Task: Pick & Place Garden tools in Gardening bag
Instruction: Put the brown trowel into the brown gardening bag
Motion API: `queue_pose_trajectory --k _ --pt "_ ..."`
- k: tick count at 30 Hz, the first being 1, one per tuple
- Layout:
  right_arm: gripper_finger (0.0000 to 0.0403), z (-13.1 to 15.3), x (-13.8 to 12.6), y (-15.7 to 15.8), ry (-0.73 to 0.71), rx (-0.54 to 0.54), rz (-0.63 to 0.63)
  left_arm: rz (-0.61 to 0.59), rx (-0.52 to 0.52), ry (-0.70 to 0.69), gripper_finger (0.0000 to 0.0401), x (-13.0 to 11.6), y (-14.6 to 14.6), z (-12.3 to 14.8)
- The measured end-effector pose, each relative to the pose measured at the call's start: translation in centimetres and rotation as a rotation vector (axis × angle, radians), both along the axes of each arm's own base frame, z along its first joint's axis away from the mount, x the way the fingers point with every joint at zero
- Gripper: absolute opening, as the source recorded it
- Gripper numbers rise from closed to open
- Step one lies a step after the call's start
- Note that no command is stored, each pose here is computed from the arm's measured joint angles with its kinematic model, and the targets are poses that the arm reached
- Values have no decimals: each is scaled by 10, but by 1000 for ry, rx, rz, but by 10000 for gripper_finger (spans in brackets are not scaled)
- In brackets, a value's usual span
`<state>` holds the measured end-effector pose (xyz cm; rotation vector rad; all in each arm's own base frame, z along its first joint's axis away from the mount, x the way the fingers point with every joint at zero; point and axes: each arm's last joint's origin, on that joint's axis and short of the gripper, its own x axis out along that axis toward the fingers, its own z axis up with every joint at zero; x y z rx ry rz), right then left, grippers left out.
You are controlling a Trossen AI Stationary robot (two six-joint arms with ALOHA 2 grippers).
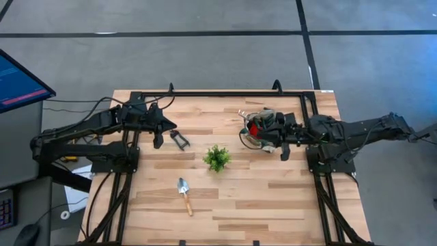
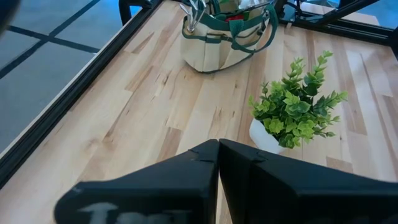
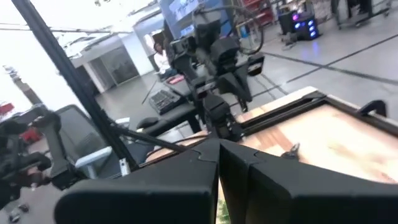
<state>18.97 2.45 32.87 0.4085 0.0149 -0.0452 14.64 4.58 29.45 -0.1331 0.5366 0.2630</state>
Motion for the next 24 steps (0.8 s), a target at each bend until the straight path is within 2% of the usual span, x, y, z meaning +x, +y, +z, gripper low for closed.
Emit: queue_pose_trajectory --k 8,16,19,24 --pt "0 -3 -10 -4 35 -45 -20 21 -52 22 1 6 2 -5" --pt "0 -8 -10 -4 83 -66 -18 15 -100 104 2 23 7 -18" --pt "0 -8 -10 -4 89 -67 -18 -9 -74 144 8 28 8 -24" --pt "0 -9 -10 -4 94 -68 -17 -105 43 216 19 34 11 -31"
